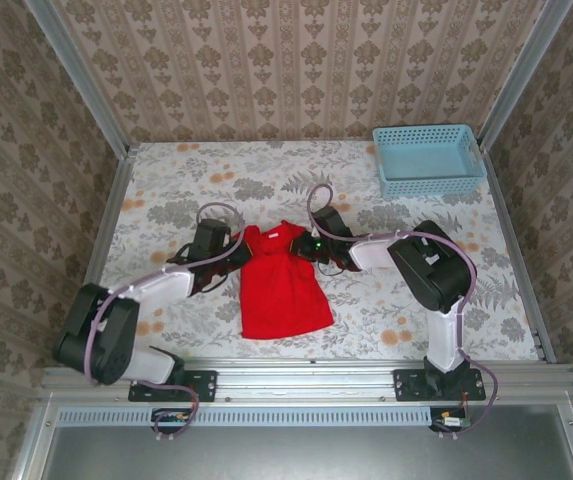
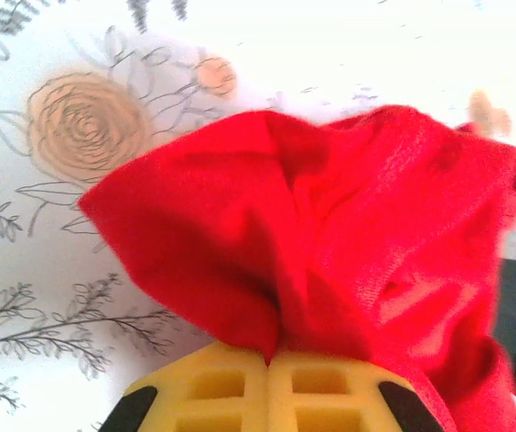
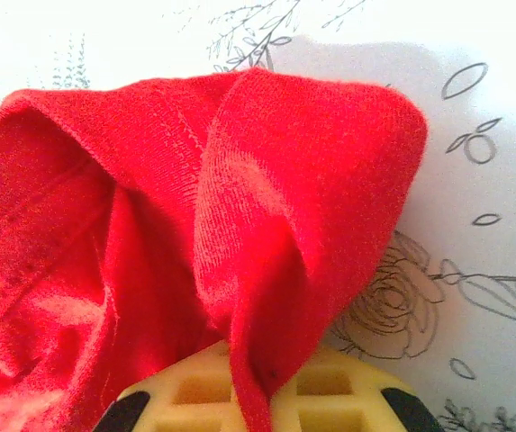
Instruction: Fold the inside-out t-shirt
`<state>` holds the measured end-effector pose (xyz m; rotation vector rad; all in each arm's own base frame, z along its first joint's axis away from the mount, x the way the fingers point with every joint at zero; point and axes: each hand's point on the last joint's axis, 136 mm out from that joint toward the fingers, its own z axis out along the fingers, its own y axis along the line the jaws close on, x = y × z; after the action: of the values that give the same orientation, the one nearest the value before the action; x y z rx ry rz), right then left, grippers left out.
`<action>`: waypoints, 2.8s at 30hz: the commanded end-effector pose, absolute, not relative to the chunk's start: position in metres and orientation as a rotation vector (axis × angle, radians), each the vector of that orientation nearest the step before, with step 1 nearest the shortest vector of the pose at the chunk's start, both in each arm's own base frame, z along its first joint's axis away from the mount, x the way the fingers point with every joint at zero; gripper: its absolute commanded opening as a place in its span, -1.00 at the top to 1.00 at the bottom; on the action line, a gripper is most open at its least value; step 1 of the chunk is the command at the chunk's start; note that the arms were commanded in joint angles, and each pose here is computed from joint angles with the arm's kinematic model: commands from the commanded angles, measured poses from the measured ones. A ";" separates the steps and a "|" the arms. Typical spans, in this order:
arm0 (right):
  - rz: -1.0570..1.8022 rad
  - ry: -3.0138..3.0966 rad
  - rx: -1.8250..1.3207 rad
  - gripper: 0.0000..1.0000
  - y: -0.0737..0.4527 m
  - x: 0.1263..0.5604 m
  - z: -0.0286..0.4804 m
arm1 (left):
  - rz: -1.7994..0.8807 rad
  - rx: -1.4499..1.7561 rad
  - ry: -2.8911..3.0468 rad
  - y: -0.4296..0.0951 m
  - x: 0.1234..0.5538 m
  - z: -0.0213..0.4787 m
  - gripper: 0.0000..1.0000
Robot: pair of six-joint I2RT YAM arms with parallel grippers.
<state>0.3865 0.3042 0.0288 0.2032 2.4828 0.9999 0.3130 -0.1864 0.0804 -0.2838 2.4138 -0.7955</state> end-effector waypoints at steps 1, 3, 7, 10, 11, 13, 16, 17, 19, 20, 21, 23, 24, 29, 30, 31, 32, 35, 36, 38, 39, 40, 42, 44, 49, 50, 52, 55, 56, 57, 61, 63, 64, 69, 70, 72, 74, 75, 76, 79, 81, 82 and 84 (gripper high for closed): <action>1.190 2.326 0.145 1.00 0.316 0.395 0.078 | -0.906 -0.260 2.256 -0.184 0.313 0.120 1.00; 1.213 2.300 0.128 1.00 0.315 0.395 0.085 | -0.924 -0.239 2.211 -0.183 0.308 0.133 1.00; 1.243 2.256 0.089 1.00 0.316 0.397 0.097 | -0.923 -0.138 2.169 -0.199 0.290 0.157 1.00; 1.207 2.282 0.088 1.00 0.314 0.399 0.093 | -0.909 -0.044 2.181 -0.223 0.275 0.163 1.00; 1.197 2.288 0.089 1.00 0.314 0.399 0.091 | -0.909 -0.012 2.188 -0.231 0.271 0.163 1.00; 1.176 2.305 0.095 1.00 0.312 0.400 0.085 | -0.897 0.044 2.212 -0.247 0.261 0.159 1.00; 1.158 2.320 0.105 1.00 0.310 0.400 0.079 | -0.854 0.045 2.248 -0.250 0.259 0.148 1.00; 1.151 2.325 0.107 1.00 0.309 0.400 0.077 | -0.830 0.033 2.249 -0.246 0.260 0.146 1.00; 1.140 2.324 0.102 1.00 0.308 0.400 0.078 | -0.806 0.019 2.242 -0.239 0.262 0.147 1.00; 1.135 2.325 0.100 1.00 0.307 0.400 0.078 | -0.797 0.009 2.241 -0.235 0.264 0.148 1.00; 1.128 2.321 0.092 1.00 0.307 0.400 0.080 | -0.789 -0.012 2.242 -0.229 0.266 0.148 1.00; 1.119 2.306 0.077 1.00 0.305 0.401 0.085 | -0.797 -0.081 2.234 -0.213 0.273 0.147 1.00; 1.118 2.289 0.064 1.00 0.305 0.402 0.091 | -0.807 -0.127 2.232 -0.202 0.277 0.145 1.00; 1.189 2.194 0.000 1.00 0.309 0.407 0.120 | -0.828 -0.296 2.225 -0.162 0.302 0.141 1.00; 1.212 2.168 -0.016 1.00 0.311 0.411 0.129 | -0.845 -0.318 2.212 -0.157 0.309 0.144 1.00; 1.228 2.149 -0.030 1.00 0.313 0.414 0.138 | -0.855 -0.340 2.200 -0.152 0.317 0.148 1.00; 1.239 2.127 -0.040 1.00 0.313 0.419 0.147 | -0.860 -0.360 2.191 -0.147 0.325 0.151 1.00; 1.247 2.044 -0.071 1.00 0.311 0.439 0.183 | -0.883 -0.370 2.137 -0.138 0.357 0.176 1.00; 1.234 2.019 -0.082 1.00 0.309 0.447 0.198 | -0.890 -0.366 2.114 -0.135 0.369 0.188 1.00; 1.216 1.956 -0.125 1.00 0.308 0.461 0.229 | -0.900 -0.346 2.060 -0.130 0.392 0.216 1.00; 1.207 1.934 -0.140 1.00 0.307 0.466 0.241 | -0.908 -0.338 2.032 -0.127 0.400 0.230 1.00; 1.200 1.908 -0.160 1.00 0.307 0.469 0.255 | -0.922 -0.321 1.998 -0.126 0.406 0.246 1.00; 1.187 1.864 -0.193 1.00 0.307 0.469 0.278 | -0.934 -0.287 1.936 -0.123 0.407 0.274 1.00; 1.176 1.833 -0.222 1.00 0.304 0.462 0.290 | -0.945 -0.218 1.895 -0.130 0.395 0.293 1.00; 1.143 1.909 -0.259 1.00 0.302 0.424 0.249 | -0.947 -0.127 1.963 -0.159 0.329 0.248 1.00; 1.143 1.936 -0.259 1.00 0.302 0.415 0.234 | -0.947 -0.124 1.990 -0.162 0.315 0.230 1.00; 1.150 1.992 -0.260 1.00 0.302 0.389 0.200 | -0.950 -0.120 2.047 -0.167 0.286 0.194 1.00; 1.134 2.085 -0.229 1.00 0.297 0.351 0.152 | -0.993 -0.104 2.116 -0.177 0.251 0.154 1.00; 1.142 2.099 -0.221 1.00 0.297 0.342 0.144 | -1.001 -0.099 2.134 -0.179 0.243 0.146 1.00; 1.146 2.115 -0.216 1.00 0.295 0.331 0.135 | -1.011 -0.094 2.149 -0.182 0.235 0.139 1.00; 1.078 2.162 -0.163 1.00 0.280 0.316 0.123 | -1.073 -0.073 2.159 -0.195 0.221 0.137 1.00; 1.033 2.158 -0.158 1.00 0.272 0.314 0.124 | -1.079 -0.073 2.159 -0.199 0.220 0.142 1.00; 1.014 2.158 -0.162 1.00 0.270 0.314 0.127 | -1.092 -0.069 2.153 -0.202 0.219 0.144 1.00; 0.995 2.153 -0.162 1.00 0.267 0.315 0.132 | -1.024 -0.107 2.219 -0.206 0.213 0.131 1.00; 0.989 2.161 -0.153 1.00 0.266 0.315 0.131 | -0.989 -0.145 2.253 -0.202 0.212 0.123 1.00; 0.967 2.193 -0.137 1.00 0.265 0.317 0.126 | -0.933 -0.218 2.288 -0.192 0.213 0.107 1.00; 0.917 2.231 -0.115 1.00 0.261 0.321 0.118 | -0.910 -0.285 2.307 -0.185 0.213 0.093 1.00; 0.872 2.260 -0.098 1.00 0.257 0.323 0.112 | -0.894 -0.319 2.325 -0.182 0.213 0.086 1.00; 0.838 2.278 -0.092 1.00 0.254 0.325 0.108 | -0.883 -0.336 2.334 -0.180 0.213 0.083 1.00; 0.750 2.333 -0.109 1.00 0.249 0.329 0.097 | -0.831 -0.386 2.358 -0.174 0.216 0.075 1.00; 0.718 2.360 -0.120 1.00 0.250 0.333 0.092 | -0.811 -0.412 2.366 -0.170 0.218 0.071 1.00; 0.699 2.376 -0.123 1.00 0.250 0.335 0.090 | -0.799 -0.433 2.371 -0.168 0.220 0.068 1.00; 0.672 2.401 -0.126 1.00 0.251 0.340 0.084 | -0.769 -0.478 2.392 -0.163 0.221 0.061 1.00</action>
<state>0.3308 0.2590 0.0938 -0.1208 2.3520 0.7875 0.2202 -0.1765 0.0748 -0.3697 2.3605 -0.8405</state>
